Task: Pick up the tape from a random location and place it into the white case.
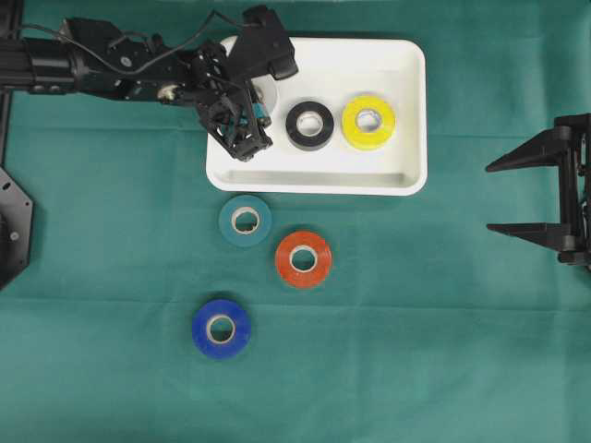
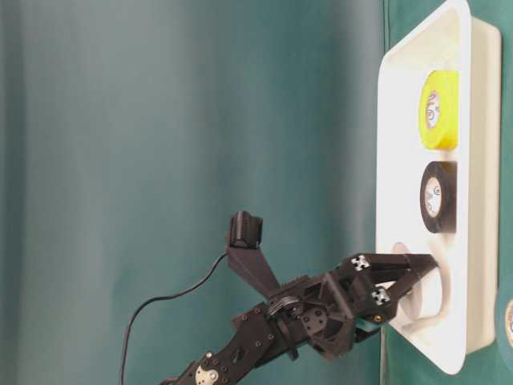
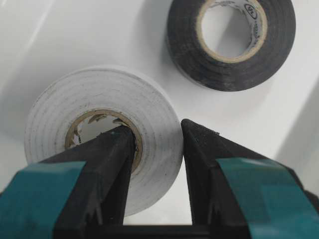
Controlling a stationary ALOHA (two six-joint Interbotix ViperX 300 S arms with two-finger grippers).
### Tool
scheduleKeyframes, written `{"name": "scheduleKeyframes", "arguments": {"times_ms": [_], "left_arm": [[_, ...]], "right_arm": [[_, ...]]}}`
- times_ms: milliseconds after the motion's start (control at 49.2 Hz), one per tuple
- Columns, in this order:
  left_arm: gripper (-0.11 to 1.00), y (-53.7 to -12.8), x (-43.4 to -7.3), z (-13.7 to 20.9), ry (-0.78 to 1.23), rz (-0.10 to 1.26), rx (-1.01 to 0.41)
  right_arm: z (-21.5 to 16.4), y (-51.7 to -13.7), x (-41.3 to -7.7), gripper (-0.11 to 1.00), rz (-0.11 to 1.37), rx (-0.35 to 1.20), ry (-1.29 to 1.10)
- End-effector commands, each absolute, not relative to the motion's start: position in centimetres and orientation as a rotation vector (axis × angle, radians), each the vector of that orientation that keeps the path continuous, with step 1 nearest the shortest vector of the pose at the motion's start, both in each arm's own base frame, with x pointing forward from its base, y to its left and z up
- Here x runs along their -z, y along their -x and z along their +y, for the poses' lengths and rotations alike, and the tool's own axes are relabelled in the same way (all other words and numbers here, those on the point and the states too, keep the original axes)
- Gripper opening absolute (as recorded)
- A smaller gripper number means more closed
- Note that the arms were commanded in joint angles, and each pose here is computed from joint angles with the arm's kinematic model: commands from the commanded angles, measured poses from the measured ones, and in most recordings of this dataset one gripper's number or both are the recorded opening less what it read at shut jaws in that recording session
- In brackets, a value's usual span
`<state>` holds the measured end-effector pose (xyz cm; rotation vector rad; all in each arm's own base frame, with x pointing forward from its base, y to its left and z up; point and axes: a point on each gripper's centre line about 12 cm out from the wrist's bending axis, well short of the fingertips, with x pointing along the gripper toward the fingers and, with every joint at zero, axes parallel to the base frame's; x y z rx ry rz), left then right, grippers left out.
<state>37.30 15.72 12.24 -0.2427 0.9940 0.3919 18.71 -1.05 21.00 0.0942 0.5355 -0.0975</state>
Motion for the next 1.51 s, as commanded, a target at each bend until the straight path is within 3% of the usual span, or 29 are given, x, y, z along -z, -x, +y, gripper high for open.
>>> {"name": "scheduleKeyframes", "arguments": {"times_ms": [0, 427, 468, 651, 732, 1037, 1485], "left_arm": [[0.25, -37.9, -13.6, 16.0, 0.236, 0.950, -0.394], [0.26, -37.9, -13.4, 15.1, 0.223, 0.971, -0.371], [0.32, -37.9, -13.4, 15.1, 0.225, 0.967, -0.373], [0.84, -37.9, -13.5, 15.1, 0.227, 0.962, -0.374], [0.97, -37.9, -13.5, 15.1, 0.227, 0.961, -0.374], [0.97, -37.7, -14.5, 15.0, 0.225, 0.966, -0.372], [0.97, -36.2, -24.5, 14.5, 0.189, 0.850, -0.375]], "right_arm": [[-1.0, -19.0, -21.3, 0.86, 0.525, 0.092, -0.094], [-1.0, -19.0, -21.2, 0.86, 0.528, 0.094, -0.094], [-1.0, -19.0, -21.2, 0.86, 0.531, 0.093, -0.093], [-1.0, -19.0, -21.2, 0.86, 0.530, 0.094, -0.094], [-1.0, -19.0, -21.2, 0.86, 0.530, 0.094, -0.094], [-1.0, -19.0, -21.2, 0.86, 0.531, 0.095, -0.094], [-1.0, -19.1, -21.4, 0.86, 0.529, 0.095, -0.095]]}}
